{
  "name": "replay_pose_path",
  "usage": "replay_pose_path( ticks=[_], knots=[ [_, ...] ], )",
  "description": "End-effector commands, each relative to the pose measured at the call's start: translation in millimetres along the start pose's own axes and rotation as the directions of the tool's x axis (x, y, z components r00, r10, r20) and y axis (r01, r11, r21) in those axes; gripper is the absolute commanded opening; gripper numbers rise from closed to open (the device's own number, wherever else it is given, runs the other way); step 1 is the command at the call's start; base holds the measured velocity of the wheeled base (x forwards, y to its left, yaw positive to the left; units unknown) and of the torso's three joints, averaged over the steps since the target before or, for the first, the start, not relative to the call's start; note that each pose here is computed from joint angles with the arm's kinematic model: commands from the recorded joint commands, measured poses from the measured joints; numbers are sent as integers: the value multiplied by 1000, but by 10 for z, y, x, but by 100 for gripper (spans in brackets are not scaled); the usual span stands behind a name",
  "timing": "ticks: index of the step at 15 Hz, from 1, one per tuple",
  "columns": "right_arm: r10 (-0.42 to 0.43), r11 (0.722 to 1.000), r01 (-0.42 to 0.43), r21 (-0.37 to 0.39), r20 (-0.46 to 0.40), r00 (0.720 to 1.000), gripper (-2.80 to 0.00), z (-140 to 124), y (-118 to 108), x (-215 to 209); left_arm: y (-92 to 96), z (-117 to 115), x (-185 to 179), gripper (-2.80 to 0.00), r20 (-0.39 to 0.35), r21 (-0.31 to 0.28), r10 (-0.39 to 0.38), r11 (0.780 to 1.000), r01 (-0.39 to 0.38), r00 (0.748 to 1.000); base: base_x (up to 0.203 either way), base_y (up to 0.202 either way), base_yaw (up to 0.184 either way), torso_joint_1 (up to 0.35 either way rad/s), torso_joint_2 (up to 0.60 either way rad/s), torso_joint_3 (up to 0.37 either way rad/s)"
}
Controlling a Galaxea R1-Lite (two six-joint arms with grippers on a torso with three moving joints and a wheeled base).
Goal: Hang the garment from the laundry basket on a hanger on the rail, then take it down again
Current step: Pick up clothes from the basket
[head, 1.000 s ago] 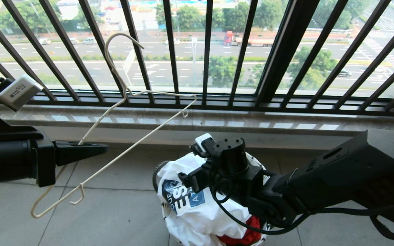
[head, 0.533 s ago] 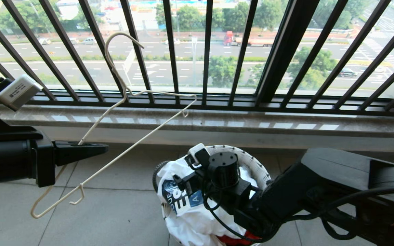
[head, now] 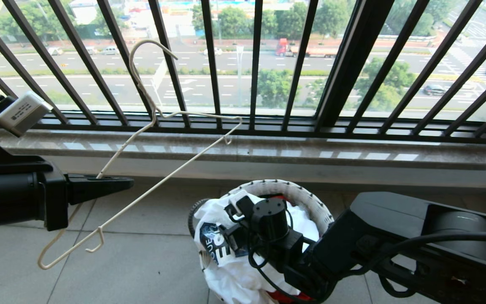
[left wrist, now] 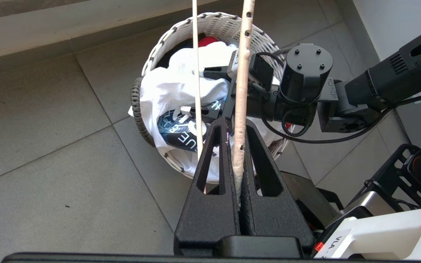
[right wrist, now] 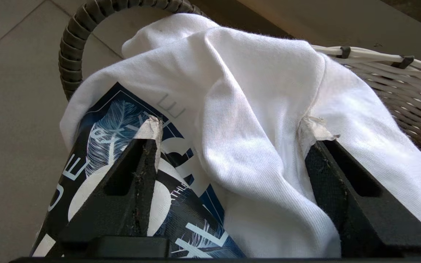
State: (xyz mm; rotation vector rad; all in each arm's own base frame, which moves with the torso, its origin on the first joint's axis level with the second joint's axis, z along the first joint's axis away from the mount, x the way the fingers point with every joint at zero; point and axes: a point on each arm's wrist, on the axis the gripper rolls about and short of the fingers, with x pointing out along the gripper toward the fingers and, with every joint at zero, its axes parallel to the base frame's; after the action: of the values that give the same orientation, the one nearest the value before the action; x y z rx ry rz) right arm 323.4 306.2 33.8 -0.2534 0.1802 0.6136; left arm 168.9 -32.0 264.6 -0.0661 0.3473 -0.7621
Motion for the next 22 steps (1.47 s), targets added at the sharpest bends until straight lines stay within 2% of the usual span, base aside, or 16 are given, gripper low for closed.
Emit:
replay_pose_path(
  ticks=[1,6,10,14,19,22],
  knots=[
    [0,1000,0,-1,5,1000,-280,3,3,1,1,0,3,-280,-1,0,-3,1000,3,1000,0,0,0,0,0,0],
    [0,1000,0,-1,5,1000,-280,14,-2,-17,1,0,3,-280,-1,-1,-4,1000,4,1000,0,0,0,0,0,0],
    [4,1000,-4,-7,1,1000,-280,130,-29,-162,-4,13,-4,-280,4,3,-4,1000,4,1000,0,0,0,0,0,0],
    [4,1000,-4,-4,8,1000,-280,513,-142,-479,-7,14,-8,-280,5,3,-4,1000,4,1000,0,0,0,0,0,0],
    [17,999,-22,-29,-163,987,-280,891,-334,-1072,-4,17,-5,-280,5,3,-4,1000,4,1000,0,0,0,0,0,0],
    [15,998,-31,-50,-298,954,-280,1023,-481,-1464,-4,17,-5,-280,5,3,-4,1000,4,1000,0,0,0,0,0,0]
  ],
)
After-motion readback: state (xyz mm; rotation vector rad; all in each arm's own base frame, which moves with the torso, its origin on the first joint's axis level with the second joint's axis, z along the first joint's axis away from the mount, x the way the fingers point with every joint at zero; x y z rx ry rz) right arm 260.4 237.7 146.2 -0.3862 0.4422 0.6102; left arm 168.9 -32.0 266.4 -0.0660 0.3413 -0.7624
